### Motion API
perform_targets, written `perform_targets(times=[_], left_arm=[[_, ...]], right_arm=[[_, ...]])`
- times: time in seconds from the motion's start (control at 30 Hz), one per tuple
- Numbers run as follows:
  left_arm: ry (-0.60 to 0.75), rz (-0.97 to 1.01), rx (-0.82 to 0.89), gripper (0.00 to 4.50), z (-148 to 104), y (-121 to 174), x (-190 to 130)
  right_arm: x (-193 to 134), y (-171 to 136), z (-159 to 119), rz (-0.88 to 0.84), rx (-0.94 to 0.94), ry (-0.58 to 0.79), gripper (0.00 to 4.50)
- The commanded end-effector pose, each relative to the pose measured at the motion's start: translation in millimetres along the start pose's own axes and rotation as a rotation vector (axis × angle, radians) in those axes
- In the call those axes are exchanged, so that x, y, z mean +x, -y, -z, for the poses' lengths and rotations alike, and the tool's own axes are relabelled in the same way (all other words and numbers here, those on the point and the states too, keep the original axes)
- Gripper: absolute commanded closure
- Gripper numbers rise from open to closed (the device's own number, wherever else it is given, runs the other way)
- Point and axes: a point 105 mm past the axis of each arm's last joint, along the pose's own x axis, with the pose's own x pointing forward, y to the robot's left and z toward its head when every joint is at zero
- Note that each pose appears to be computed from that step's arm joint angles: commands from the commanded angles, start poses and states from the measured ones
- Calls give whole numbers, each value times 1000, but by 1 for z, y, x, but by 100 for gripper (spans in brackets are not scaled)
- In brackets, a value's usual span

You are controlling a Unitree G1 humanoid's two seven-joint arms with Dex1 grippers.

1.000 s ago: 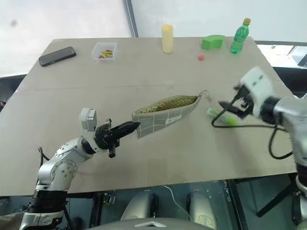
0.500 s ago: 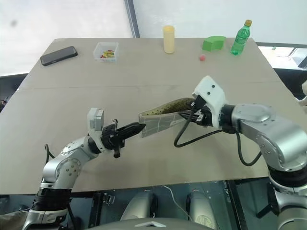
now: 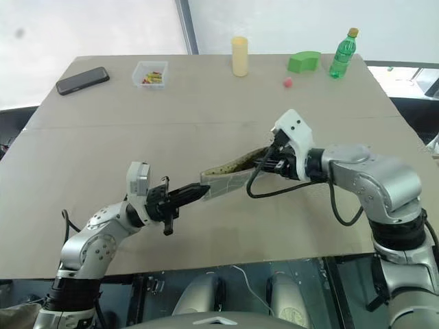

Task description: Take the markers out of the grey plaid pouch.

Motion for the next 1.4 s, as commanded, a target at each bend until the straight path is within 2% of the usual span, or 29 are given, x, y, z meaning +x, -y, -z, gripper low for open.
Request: perform_targets(times=[0.03,0.13,0.2,0.3,0.33,0.4,0.43,0.57,0.7,0.87,0.97,1.07,1.2,1.3,1.4], left_arm=[[1,44,54,450,-5,7,2],[-12,60,62,450,-1,9,1],[-9,61,55,450,-1,8,0],[8,53,34,450,-3,5,0],[19,48,21,450,-5,4,1],[38,42,-4,450,-8,2,2],[44,42,-15,450,-9,1,3],[45,46,-39,450,-8,1,4],[47,42,-71,450,-4,0,4],[62,25,-115,450,-2,-2,6],[117,22,-209,450,-3,0,7],[192,110,-394,450,-15,13,5],[263,253,-609,450,-37,32,-1],[276,300,-692,450,-46,37,-6],[245,261,-692,450,-41,33,-6]], right_arm=[[-2,-1,-3,-21,65,-2,280],[5,-3,2,-39,124,-13,280],[13,-3,6,-2,44,-29,280],[28,-12,9,36,-207,-28,280],[34,-15,9,57,-359,-17,280],[45,-25,19,31,-591,-38,280],[49,-27,25,12,-644,-48,280],[62,-9,24,89,-784,-51,280],[73,7,32,112,-935,-120,280],[90,9,38,62,-1063,-188,280],[99,12,39,28,-1070,-238,280],[78,12,29,-57,-988,-288,280],[26,10,1,-108,-940,-350,280],[1,7,-18,-100,-923,-368,280],[-7,0,-24,-120,-907,-367,280]])
